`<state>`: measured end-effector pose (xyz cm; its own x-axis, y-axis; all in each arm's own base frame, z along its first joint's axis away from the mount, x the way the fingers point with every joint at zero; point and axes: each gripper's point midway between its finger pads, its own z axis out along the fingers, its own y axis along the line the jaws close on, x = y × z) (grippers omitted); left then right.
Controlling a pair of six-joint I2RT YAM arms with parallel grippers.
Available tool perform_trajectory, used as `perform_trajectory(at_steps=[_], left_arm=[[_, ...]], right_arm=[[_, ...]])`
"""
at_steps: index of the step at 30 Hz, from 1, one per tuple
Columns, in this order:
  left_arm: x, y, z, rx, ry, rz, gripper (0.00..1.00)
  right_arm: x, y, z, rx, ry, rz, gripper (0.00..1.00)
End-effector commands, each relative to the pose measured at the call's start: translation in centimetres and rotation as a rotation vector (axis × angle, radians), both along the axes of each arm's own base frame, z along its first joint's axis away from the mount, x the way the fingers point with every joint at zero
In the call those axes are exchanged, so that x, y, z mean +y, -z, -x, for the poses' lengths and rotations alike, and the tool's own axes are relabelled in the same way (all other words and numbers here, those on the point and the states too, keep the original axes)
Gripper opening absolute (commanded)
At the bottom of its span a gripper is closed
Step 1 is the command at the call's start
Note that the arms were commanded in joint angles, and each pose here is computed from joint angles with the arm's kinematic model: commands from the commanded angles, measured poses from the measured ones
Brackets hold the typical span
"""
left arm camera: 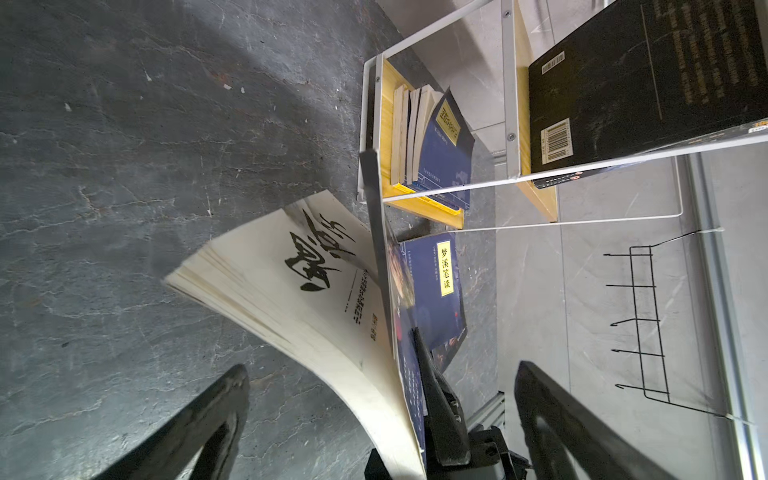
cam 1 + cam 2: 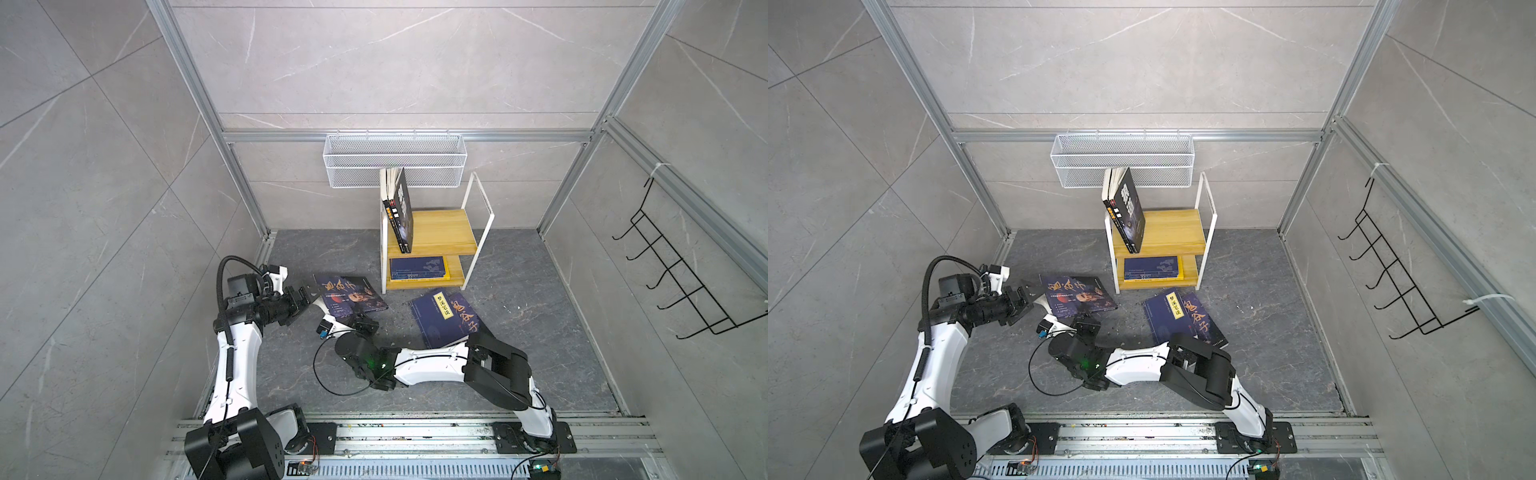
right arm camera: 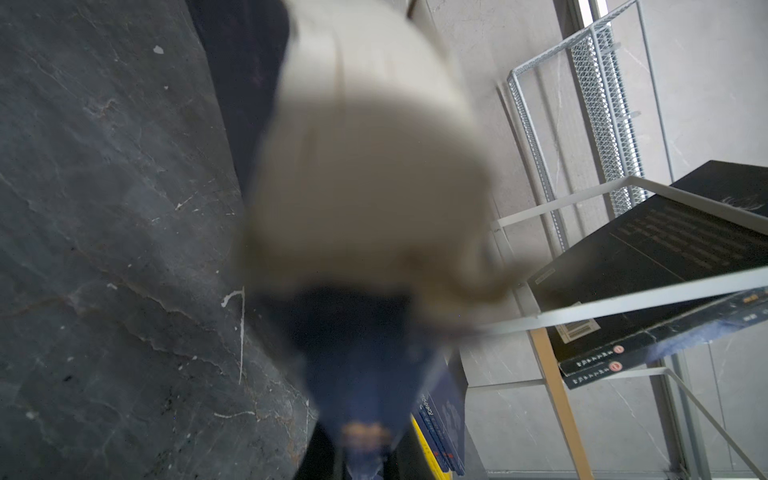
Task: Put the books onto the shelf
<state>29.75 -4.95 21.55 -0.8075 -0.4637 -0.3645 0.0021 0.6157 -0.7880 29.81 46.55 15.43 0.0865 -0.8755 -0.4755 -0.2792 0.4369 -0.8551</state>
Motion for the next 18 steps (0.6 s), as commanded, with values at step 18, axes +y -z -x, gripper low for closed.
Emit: perform_trajectory(at_steps=[18], left_arm=[[-1.1,1.2,-1.4,0.053,-0.014,0.238,0.91]], right_arm=[[1.5,-1.4,1.1,0.005,0.005,-0.088,0.0]])
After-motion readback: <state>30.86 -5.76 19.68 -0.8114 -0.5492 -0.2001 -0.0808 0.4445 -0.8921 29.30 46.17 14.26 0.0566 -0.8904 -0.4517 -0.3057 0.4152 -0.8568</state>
